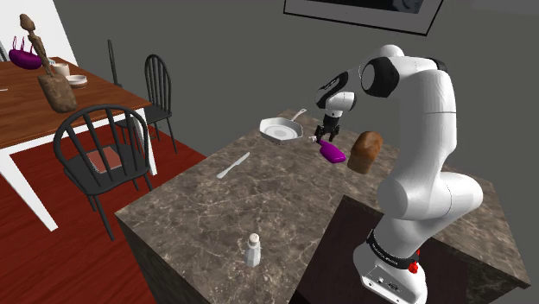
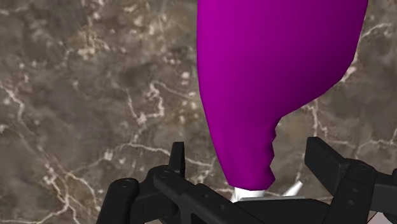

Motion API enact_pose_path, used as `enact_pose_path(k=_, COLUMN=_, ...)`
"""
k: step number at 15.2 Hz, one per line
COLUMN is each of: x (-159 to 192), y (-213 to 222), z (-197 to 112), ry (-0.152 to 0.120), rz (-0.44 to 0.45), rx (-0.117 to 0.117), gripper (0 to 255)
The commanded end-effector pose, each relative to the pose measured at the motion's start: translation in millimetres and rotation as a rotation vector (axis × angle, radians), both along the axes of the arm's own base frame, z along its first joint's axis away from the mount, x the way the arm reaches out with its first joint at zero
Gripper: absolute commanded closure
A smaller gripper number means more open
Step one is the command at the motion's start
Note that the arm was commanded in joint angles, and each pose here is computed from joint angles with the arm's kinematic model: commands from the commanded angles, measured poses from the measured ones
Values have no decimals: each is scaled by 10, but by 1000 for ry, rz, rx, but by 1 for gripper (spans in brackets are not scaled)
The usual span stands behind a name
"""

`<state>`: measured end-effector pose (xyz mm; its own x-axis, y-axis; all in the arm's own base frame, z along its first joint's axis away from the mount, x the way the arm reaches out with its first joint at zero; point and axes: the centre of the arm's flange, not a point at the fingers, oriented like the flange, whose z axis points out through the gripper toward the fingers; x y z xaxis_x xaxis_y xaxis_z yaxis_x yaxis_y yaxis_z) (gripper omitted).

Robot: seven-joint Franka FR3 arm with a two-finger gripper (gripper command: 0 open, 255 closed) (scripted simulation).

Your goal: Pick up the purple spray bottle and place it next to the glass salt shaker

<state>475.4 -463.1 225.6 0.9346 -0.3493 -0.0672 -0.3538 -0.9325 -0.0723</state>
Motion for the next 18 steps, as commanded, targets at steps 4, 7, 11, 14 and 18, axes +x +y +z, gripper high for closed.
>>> enact_pose_path(k=4, x=0, y=5, z=-31, ry=-1, rz=0, rx=0, gripper=0)
enact_pose_path(k=7, x=0, y=5, z=-31, ry=0, rz=0, rx=0, gripper=0)
enact_pose_path(k=11, x=0, y=5, z=-31, ry=0, rz=0, rx=0, gripper=255)
enact_pose_path(k=14, x=0, y=5, z=-31, ry=0, rz=0, rx=0, gripper=255)
enact_pose_path(k=18, x=0, y=5, z=22, ry=-1, rz=0, rx=0, gripper=255)
